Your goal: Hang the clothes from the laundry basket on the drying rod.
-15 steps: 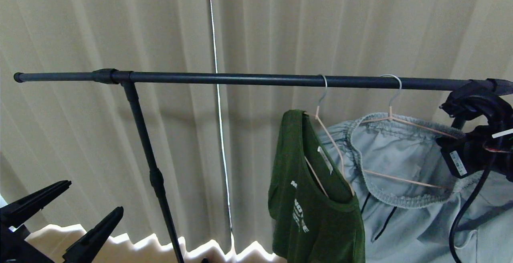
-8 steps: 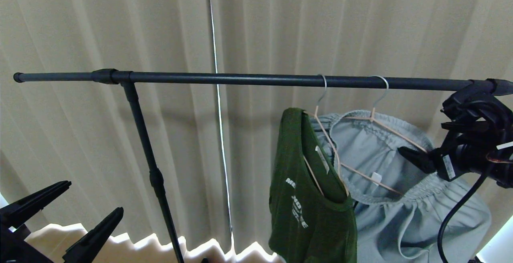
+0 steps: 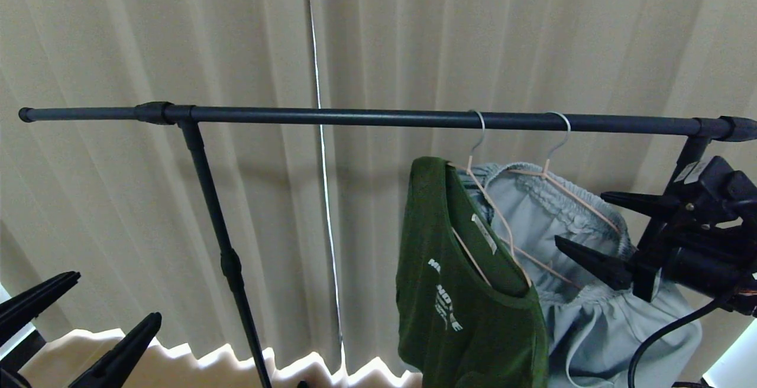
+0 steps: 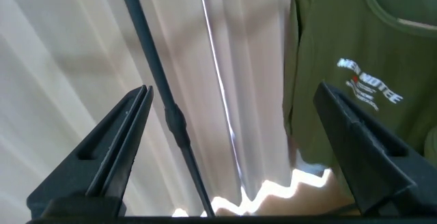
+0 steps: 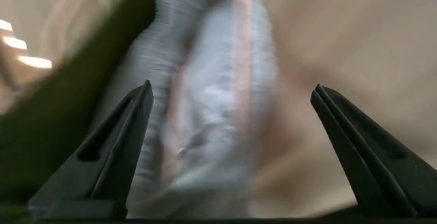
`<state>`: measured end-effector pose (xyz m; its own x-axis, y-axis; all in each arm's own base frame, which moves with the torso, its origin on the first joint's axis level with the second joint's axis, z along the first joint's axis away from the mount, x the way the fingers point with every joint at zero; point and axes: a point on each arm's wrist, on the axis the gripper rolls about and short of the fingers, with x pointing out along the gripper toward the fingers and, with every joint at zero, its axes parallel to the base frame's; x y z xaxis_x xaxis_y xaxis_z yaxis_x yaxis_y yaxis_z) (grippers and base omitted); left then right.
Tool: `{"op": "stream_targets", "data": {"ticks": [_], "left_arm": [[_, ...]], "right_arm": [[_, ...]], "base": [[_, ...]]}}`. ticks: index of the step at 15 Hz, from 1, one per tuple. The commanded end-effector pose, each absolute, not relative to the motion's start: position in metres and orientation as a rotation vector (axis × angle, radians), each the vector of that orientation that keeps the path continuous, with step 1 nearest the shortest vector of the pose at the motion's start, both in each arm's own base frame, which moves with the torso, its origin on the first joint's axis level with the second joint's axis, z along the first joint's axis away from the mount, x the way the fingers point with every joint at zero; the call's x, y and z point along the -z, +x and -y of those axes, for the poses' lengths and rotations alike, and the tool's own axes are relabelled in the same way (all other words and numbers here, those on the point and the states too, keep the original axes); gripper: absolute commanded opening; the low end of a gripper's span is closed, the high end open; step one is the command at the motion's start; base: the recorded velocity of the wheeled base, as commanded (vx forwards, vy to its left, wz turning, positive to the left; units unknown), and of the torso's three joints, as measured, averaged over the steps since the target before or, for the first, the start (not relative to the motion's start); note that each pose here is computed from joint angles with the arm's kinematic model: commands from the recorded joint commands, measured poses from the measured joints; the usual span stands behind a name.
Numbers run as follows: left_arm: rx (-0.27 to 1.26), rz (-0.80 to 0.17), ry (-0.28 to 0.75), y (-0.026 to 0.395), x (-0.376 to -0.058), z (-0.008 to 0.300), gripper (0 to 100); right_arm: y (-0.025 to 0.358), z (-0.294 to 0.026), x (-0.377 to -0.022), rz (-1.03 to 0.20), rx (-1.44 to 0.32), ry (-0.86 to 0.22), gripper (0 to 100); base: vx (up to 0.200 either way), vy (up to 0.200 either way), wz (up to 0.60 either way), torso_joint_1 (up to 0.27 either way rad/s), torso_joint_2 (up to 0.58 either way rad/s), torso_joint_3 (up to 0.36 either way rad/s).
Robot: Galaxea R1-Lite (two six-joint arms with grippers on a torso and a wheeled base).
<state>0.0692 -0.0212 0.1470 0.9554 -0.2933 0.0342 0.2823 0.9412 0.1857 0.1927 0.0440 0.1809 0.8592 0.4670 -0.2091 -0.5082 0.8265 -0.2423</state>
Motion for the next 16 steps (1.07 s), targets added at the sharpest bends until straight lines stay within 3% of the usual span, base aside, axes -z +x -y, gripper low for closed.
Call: {"op": "stream_targets", "data": {"ticks": [1,5,8,12,14,16], "left_arm": [[0.214,0.105,0.177,0.055,-0.148,0.013,100],[0.051,0.060,0.184,0.031,-0.133,0.002,100],[0.048,0.049,0.186,0.007,-0.116,0.000,100],[0.049,-0.013,0.172,-0.018,-0.084,-0.001,100],[0.047,-0.018,0.093,-0.018,-0.084,-0.001,100],[0.045,-0.020,0.076,-0.017,-0.083,-0.001,100]], "right_arm": [[0.184,-0.042,-0.184,-0.098,-0.520,-0.286,100],[0.129,-0.032,-0.197,0.060,-0.493,-0.265,100],[0.095,-0.024,-0.186,0.102,-0.450,-0.273,100],[0.060,-0.008,-0.154,-0.075,-0.245,-0.271,100],[0.033,-0.001,-0.133,-0.237,-0.112,-0.254,100],[0.016,0.000,-0.119,-0.314,-0.025,-0.234,100]], "base": [[0.000,0.000,0.00,0.000,0.00,0.000],[0.000,0.000,0.00,0.000,0.00,0.000],[0.000,0.000,0.00,0.000,0.00,0.000],[0.000,0.000,0.00,0.000,0.00,0.000],[0.000,0.000,0.00,0.000,0.00,0.000],[0.000,0.000,0.00,0.000,0.00,0.000]]}}
